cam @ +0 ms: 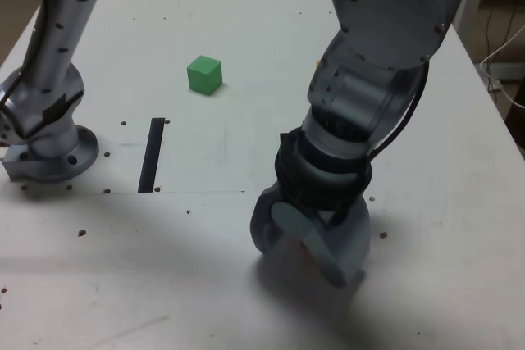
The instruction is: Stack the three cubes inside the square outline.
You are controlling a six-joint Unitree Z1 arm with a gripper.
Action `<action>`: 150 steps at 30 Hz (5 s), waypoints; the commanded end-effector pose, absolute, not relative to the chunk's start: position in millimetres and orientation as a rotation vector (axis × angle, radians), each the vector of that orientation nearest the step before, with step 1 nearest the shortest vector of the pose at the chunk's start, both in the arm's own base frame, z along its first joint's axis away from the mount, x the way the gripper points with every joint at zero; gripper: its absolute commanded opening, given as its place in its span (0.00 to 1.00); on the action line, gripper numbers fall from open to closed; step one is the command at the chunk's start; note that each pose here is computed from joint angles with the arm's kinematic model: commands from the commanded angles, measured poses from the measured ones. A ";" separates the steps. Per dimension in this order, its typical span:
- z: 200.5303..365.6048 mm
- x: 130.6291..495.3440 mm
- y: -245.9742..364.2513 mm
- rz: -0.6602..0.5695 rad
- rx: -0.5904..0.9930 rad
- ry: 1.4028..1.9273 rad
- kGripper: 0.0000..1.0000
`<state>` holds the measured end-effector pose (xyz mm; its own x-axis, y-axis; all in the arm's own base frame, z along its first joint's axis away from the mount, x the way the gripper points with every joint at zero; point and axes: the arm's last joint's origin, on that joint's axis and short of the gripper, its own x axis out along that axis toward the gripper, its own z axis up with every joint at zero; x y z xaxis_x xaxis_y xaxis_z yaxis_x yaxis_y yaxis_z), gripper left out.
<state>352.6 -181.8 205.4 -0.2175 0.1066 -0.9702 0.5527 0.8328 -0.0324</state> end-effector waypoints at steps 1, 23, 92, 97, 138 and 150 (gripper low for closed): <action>205.7 353.7 -181.2 -0.436 0.516 1.764 0.39; 206.7 354.3 -180.8 -0.428 0.527 1.755 0.32; 202.0 380.4 -27.3 -0.106 0.030 1.795 0.91; 201.8 377.7 -23.5 -0.100 0.022 1.799 0.99; 241.3 389.6 120.9 0.140 -0.145 1.733 0.99; 223.6 401.5 154.5 0.155 -0.240 1.748 0.97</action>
